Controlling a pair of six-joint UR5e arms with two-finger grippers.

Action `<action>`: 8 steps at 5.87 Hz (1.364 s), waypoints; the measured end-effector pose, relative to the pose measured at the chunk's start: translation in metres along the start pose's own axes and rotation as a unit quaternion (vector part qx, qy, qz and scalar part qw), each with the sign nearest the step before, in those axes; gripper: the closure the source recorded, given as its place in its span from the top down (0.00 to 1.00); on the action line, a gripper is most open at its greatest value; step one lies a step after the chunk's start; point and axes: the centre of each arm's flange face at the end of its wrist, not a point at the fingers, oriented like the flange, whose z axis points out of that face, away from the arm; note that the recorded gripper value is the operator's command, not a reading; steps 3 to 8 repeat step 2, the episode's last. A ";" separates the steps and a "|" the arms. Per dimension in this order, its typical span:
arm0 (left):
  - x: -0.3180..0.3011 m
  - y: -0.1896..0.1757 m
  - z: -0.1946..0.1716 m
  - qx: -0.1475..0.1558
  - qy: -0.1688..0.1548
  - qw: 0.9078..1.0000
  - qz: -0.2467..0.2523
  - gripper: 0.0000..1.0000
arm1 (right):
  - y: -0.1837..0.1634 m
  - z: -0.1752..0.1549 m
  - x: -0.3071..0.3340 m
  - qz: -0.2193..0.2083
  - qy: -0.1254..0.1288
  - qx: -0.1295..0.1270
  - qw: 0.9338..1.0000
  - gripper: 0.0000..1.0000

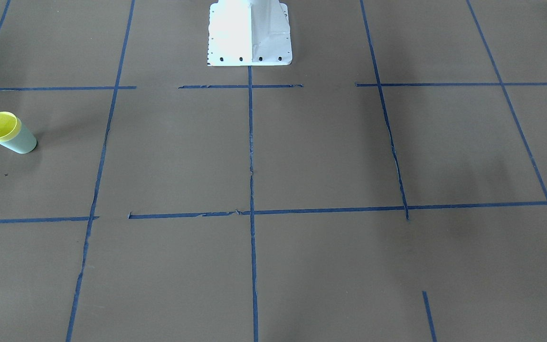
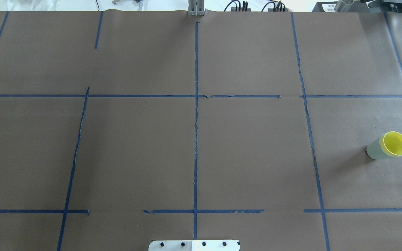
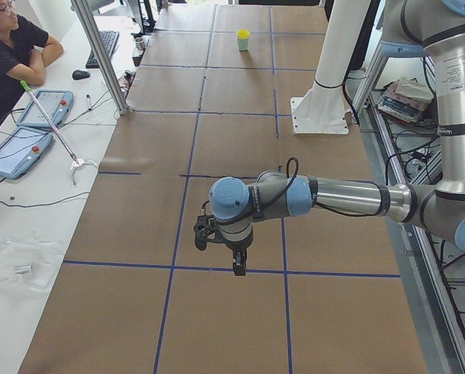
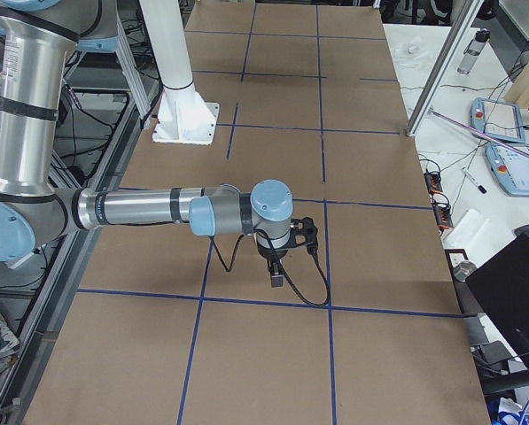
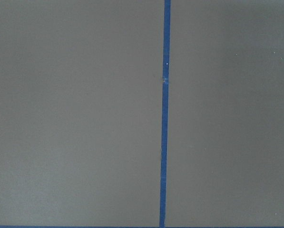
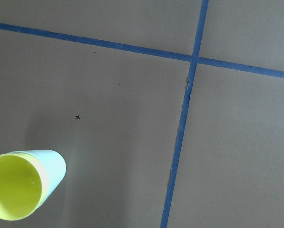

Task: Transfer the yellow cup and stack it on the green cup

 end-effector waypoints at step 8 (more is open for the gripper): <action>0.003 -0.001 0.008 -0.010 0.000 1.000 0.004 1.00 | 0.000 0.001 0.000 -0.002 0.001 -0.001 1.000 1.00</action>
